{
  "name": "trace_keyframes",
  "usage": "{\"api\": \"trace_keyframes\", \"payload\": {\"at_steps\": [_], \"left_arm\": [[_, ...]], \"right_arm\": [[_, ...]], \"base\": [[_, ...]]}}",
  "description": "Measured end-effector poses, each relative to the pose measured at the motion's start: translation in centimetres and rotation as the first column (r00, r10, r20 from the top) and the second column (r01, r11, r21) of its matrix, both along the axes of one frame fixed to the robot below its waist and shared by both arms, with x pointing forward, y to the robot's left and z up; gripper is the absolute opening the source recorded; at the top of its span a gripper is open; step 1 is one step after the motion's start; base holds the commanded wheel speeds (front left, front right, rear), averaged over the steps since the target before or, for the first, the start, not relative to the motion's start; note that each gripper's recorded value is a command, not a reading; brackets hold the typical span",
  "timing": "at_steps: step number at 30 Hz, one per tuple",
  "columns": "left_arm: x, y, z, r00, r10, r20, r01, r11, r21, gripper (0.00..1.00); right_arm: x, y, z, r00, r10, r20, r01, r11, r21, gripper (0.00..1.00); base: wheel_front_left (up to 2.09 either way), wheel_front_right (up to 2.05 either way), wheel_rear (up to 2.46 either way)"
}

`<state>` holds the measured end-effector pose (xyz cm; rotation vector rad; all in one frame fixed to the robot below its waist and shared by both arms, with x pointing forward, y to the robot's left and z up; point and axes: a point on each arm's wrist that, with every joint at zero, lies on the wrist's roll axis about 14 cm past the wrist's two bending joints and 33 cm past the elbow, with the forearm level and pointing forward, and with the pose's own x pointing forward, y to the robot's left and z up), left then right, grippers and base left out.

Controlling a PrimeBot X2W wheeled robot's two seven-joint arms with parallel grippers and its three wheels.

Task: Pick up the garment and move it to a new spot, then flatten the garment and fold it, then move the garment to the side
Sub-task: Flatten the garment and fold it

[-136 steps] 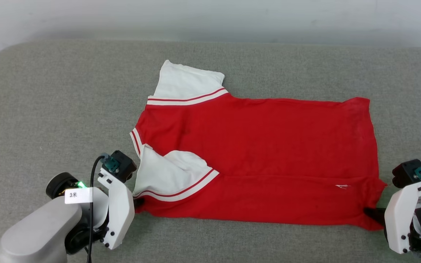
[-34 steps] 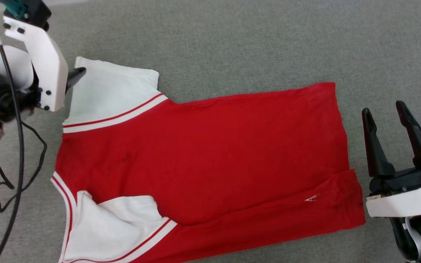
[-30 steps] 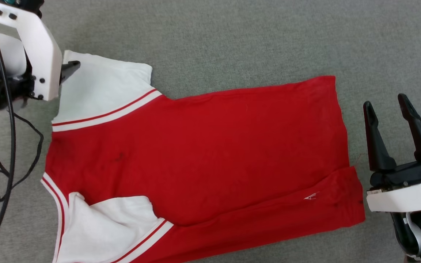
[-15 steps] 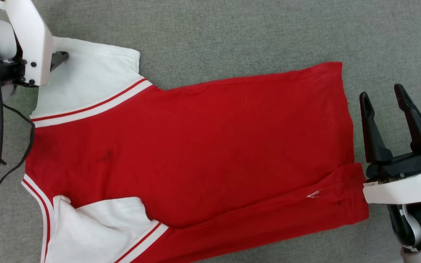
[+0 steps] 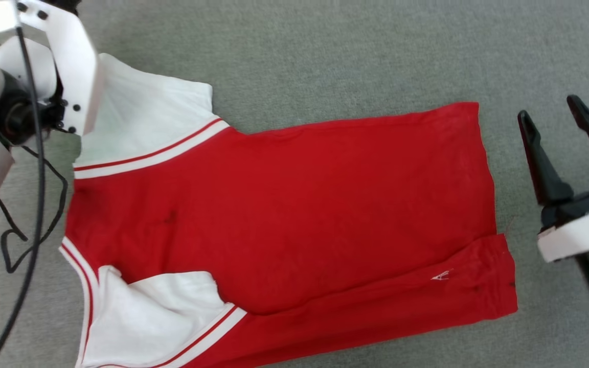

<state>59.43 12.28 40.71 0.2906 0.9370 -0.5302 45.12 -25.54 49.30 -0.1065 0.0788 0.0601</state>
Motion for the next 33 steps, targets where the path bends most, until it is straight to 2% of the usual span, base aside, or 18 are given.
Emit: {"api": "trace_keyframes", "payload": {"at_steps": [6, 10, 16, 20, 27, 33], "left_arm": [[-0.7, -1.0, 2.6, 0.994, -0.061, 0.089, 0.064, 0.998, -0.023, 0.00], [-1.1, -1.2, 3.5, 0.988, -0.084, 0.129, 0.088, 0.996, -0.028, 0.00], [-1.8, -1.7, 3.8, 0.981, -0.118, 0.154, 0.125, 0.991, -0.037, 0.00], [-1.9, -1.7, 3.8, 0.978, -0.130, 0.166, 0.138, 0.990, -0.035, 0.00], [-1.5, -1.7, 3.4, 0.972, -0.145, 0.183, 0.155, 0.987, -0.038, 0.00], [-1.1, -1.3, 2.6, 0.972, -0.144, 0.183, 0.153, 0.987, -0.037, 0.00]], "right_arm": [[2.3, 0.1, 1.4, 0.987, 0.077, -0.140, -0.084, 0.996, -0.042, 1.00], [3.2, 0.0, 0.4, 0.944, 0.103, -0.313, -0.132, 0.988, -0.074, 1.00], [3.4, 0.2, -2.8, 0.810, 0.109, -0.576, -0.195, 0.977, -0.090, 1.00], [3.5, 0.8, -4.9, 0.713, 0.108, -0.693, -0.231, 0.969, -0.087, 1.00], [4.2, 1.9, -8.8, 0.597, 0.103, -0.795, -0.273, 0.959, -0.081, 1.00], [4.5, 2.3, -12.0, 0.531, 0.087, -0.843, -0.292, 0.952, -0.086, 1.00]], "base": [[0.00, 0.00, 0.00], [0.00, 0.00, 0.00], [0.00, 0.00, 0.00], [0.00, 0.00, 0.00], [0.00, 0.00, 0.00], [0.00, 0.00, 0.00]]}}
